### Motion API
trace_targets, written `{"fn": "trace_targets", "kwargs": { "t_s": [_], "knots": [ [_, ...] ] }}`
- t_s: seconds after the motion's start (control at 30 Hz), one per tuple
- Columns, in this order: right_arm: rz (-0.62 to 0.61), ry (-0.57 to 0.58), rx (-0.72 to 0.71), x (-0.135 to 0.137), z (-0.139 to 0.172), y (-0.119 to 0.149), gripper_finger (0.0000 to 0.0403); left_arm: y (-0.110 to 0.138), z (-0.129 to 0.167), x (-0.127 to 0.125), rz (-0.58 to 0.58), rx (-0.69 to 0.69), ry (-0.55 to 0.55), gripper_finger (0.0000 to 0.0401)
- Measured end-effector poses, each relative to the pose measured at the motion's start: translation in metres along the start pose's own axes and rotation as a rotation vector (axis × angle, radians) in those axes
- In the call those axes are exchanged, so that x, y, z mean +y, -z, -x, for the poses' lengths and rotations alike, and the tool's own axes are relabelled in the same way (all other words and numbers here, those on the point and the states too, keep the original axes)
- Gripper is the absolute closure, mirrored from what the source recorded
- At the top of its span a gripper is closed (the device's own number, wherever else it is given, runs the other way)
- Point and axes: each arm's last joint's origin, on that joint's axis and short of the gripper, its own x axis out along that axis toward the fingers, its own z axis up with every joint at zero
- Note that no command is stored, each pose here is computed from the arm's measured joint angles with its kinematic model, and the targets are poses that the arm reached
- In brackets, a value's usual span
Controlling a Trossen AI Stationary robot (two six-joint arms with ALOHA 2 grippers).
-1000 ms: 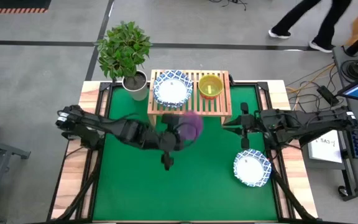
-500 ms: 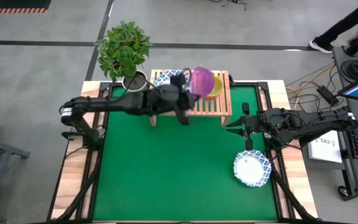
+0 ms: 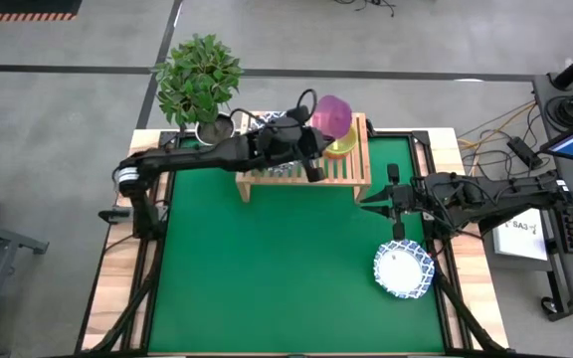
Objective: Place and stack bowls onto a shelf
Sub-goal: Stack the purple bowl on top of the yellow bowl
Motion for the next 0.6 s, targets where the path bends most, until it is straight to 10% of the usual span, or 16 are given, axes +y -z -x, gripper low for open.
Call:
{"fn": "trace_targets", "kwargs": {
  "t_s": [0.6],
  "knots": [
    [0.009,0.000,0.003,0.000,0.000,0.000,0.0346,0.001,-0.055,-0.009,-0.032,0.274,0.050,0.0401]
  ]
}}
